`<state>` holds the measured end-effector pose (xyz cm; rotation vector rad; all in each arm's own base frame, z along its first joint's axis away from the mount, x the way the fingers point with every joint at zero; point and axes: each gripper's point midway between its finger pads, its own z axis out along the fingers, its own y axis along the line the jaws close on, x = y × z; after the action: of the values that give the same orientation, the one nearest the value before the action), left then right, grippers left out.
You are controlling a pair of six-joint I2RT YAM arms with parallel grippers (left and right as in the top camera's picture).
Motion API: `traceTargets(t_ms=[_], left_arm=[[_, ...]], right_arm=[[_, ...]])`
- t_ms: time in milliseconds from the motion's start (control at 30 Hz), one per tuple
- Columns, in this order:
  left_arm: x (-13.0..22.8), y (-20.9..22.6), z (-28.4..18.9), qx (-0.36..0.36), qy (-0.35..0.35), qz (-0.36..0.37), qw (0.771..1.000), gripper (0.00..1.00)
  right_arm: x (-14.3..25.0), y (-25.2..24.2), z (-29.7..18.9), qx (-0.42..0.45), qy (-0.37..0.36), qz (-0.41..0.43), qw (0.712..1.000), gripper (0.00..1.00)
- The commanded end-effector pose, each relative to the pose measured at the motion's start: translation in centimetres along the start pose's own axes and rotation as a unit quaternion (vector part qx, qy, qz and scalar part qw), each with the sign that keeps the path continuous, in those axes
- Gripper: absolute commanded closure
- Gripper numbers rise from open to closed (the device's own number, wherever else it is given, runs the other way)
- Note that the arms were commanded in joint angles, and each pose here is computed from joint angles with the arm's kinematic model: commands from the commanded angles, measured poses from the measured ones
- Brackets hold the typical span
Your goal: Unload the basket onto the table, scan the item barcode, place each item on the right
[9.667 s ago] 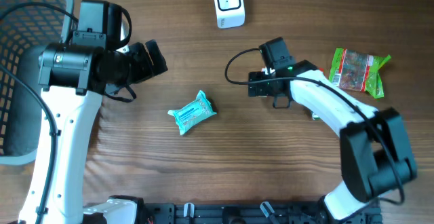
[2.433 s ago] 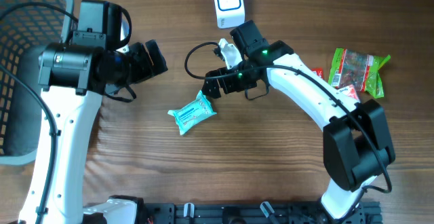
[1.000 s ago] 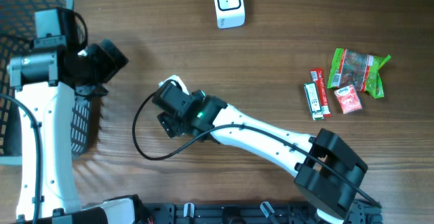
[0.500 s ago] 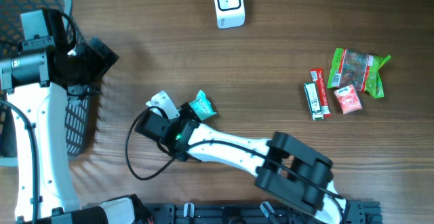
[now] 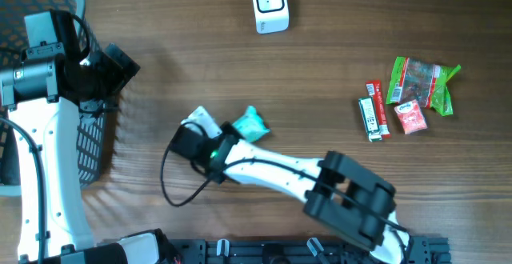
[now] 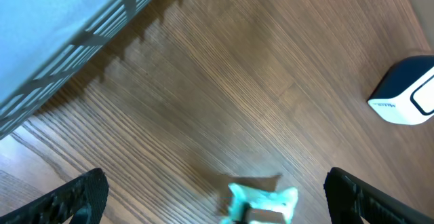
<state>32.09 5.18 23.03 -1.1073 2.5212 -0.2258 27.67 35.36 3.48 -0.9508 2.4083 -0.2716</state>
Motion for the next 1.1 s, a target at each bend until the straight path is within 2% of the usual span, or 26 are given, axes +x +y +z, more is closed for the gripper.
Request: traceTargets(t_ms=[0, 100, 200, 233, 300, 367, 433, 567, 633, 700, 800, 867, 1067], left_arm=[[-0.3, 0.5, 0.2, -0.008, -0.004, -0.010, 1.000, 0.00], [-0.3, 0.5, 0.2, -0.009, -0.004, -0.010, 1.000, 0.00], [-0.3, 0.5, 0.2, -0.008, -0.004, -0.010, 1.000, 0.00], [-0.3, 0.5, 0.2, -0.008, -0.004, -0.010, 1.000, 0.00], [-0.3, 0.5, 0.2, -0.008, -0.004, -0.010, 1.000, 0.00], [-0.3, 0.5, 0.2, -0.008, -0.004, -0.010, 1.000, 0.00], [-0.3, 0.5, 0.2, -0.008, -0.004, -0.010, 1.000, 0.00], [-0.3, 0.5, 0.2, -0.008, -0.004, -0.010, 1.000, 0.00], [-0.3, 0.5, 0.2, -0.008, -0.004, -0.010, 1.000, 0.00], [-0.3, 0.5, 0.2, -0.008, -0.004, -0.010, 1.000, 0.00], [-0.3, 0.5, 0.2, -0.008, -0.004, -0.010, 1.000, 0.00], [-0.3, 0.5, 0.2, -0.008, -0.004, -0.010, 1.000, 0.00], [-0.3, 0.5, 0.2, -0.008, -0.004, -0.010, 1.000, 0.00]], right_arm=[[-0.3, -4.3, -0.9, -0.011, 0.019, -0.015, 1.000, 0.89], [1.9, -6.4, 0.3, -0.039, 0.075, 0.010, 0.996, 0.84], [2.4, -8.1, 0.5, -0.077, 0.096, 0.048, 0.991, 0.81], [2.4, -8.1, 0.0, -0.098, 0.097, 0.058, 0.989, 0.80], [1.9, -7.3, -1.4, -0.158, 0.091, 0.072, 0.981, 0.71], [2.1, -7.1, -2.0, -0.169, 0.094, 0.068, 0.979, 0.70], [3.4, -6.9, -1.9, -0.168, 0.118, 0.068, 0.976, 0.71], [5.9, -5.4, -1.6, -0.200, 0.151, 0.065, 0.966, 0.93], [7.0, -4.5, -1.7, -0.220, 0.167, 0.065, 0.959, 0.96], [8.5, -4.8, -0.9, -0.200, 0.183, 0.073, 0.960, 0.96], [9.5, -7.2, 0.9, -0.122, 0.179, 0.086, 0.972, 0.94], [8.6, -10.0, 2.4, -0.059, 0.146, 0.098, 0.983, 0.94], [4.2, -14.2, 4.6, -0.038, 0.051, 0.128, 0.990, 0.85]])
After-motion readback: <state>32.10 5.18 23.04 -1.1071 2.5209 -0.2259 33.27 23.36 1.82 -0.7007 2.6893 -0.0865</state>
